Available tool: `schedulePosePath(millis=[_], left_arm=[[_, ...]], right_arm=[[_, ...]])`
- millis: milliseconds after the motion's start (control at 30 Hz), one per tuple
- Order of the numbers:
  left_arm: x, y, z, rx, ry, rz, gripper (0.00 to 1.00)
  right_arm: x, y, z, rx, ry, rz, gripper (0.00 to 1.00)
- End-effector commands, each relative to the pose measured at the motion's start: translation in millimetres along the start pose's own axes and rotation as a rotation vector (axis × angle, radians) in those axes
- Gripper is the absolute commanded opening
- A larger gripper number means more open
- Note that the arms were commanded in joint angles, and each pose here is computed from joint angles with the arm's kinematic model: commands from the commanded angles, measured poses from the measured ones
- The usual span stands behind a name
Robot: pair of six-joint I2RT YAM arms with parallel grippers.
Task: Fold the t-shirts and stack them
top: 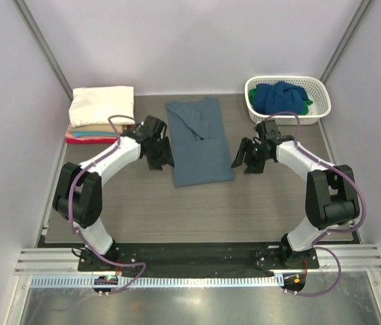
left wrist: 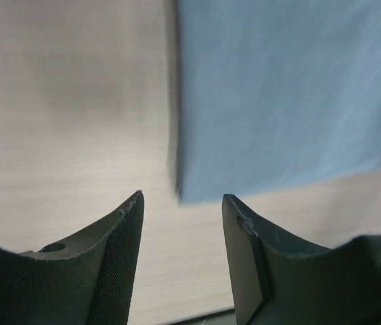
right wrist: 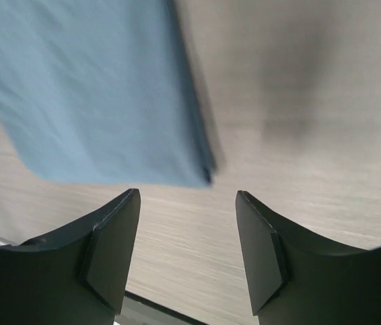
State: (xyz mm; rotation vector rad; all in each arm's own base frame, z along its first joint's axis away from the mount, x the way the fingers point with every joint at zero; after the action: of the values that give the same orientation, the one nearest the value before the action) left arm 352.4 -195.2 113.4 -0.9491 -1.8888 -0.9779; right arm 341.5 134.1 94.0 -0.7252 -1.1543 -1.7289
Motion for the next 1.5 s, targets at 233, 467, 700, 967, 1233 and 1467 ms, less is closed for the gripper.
schedulePosePath(millis=[233,467,700,967,1233,1467], left_arm=[[-10,-82,14,0.041,-0.121,-0.010,0.50],[-27,-90,20,0.077,-0.153,-0.051,0.51],[-45,-89,23,0.098,-0.135,-0.067,0.50],[-59,-94,23,0.095,-0.136,-0.060,0.41],[-62,-92,18,0.090,-0.147,-0.066,0.00],[-24,-97,6,0.051,-0.184,-0.099,0.00]], right_arm=[[-21,-43,-6,0.030,0.091,0.028,0.57],[-39,-44,-8,0.017,0.095,0.052,0.52],[-46,-46,-7,0.020,0.095,0.065,0.48],[-52,-49,-9,0.022,0.097,0.085,0.36],[-52,-48,-8,0.023,0.104,0.084,0.04],[-15,-49,5,0.030,0.138,0.026,0.01]])
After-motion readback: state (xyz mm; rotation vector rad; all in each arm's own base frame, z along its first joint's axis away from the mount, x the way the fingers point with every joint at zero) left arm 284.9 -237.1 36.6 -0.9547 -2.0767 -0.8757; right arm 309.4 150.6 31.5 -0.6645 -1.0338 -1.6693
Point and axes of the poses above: each gripper's point midway between its finger pads, its own x axis back along the fingers, its own z axis along the line the jaws close on, y = z × x, the point moved 1 cm from there along x, back along the fingers, and after that the axes turned 10 degrees about x, right-handed, at the moved point
